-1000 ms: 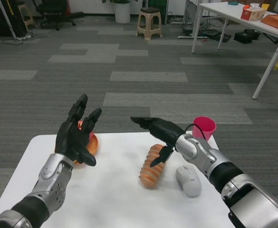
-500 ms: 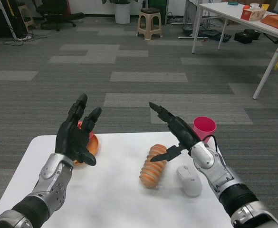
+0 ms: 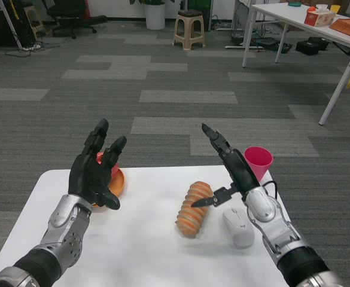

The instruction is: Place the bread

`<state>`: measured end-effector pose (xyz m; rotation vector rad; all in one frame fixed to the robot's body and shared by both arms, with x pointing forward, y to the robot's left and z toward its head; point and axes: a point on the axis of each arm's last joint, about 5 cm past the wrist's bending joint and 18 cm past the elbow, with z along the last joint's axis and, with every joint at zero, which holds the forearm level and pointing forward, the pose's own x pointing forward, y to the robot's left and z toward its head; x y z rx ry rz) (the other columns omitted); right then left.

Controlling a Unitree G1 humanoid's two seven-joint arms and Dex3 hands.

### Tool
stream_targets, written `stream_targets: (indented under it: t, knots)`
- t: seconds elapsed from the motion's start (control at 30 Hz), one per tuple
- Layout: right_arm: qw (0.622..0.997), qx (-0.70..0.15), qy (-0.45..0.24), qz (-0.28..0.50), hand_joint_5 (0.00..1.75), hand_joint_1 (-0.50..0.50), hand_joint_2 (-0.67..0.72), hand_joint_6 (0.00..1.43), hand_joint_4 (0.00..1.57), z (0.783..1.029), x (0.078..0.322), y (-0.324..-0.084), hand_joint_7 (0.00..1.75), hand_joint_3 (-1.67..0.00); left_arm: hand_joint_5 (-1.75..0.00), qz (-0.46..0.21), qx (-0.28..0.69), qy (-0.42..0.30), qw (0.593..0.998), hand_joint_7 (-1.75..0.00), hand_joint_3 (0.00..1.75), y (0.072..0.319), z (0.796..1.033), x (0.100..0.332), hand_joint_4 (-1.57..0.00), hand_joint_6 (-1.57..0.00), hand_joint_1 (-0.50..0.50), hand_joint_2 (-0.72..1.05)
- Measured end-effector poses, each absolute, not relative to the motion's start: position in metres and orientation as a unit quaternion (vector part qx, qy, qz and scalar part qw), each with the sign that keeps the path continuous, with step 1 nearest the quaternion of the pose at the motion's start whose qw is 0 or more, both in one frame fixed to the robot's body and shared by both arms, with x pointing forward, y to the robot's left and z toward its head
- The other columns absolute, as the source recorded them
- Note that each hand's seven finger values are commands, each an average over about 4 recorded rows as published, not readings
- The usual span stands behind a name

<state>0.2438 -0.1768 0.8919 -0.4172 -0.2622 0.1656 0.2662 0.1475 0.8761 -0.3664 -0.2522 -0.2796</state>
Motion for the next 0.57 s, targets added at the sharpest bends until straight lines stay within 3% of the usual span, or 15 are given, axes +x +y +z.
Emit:
stream_targets:
  t: [0.1,0.2,0.57]
  knots:
    - [0.967,-0.206,-0.124,0.079,0.0,-0.42,0.49,0.0,0.0,0.8894,0.2404,-0.1784,0.0,0.0,-0.51,-0.137,-0.182,-0.126,0.966,0.0,0.09,0.1478,0.8763,0.2663,0.0,0.0,0.5,-0.46]
    - [0.968,-0.206,-0.122,0.077,0.0,-0.44,0.6,0.0,0.0,0.8885,0.239,-0.1796,0.0,0.0,-0.51,-0.136,-0.182,-0.126,0.966,0.0,0.09,0.148,0.8765,0.2664,0.0,0.0,0.5,-0.46]
    - [0.968,-0.206,-0.123,0.073,0.0,-0.46,0.66,0.0,0.0,0.8883,0.2387,-0.1799,0.0,0.0,-0.51,-0.136,-0.182,-0.126,0.966,0.0,0.09,0.1482,0.8766,0.2664,0.0,0.0,0.5,-0.46]
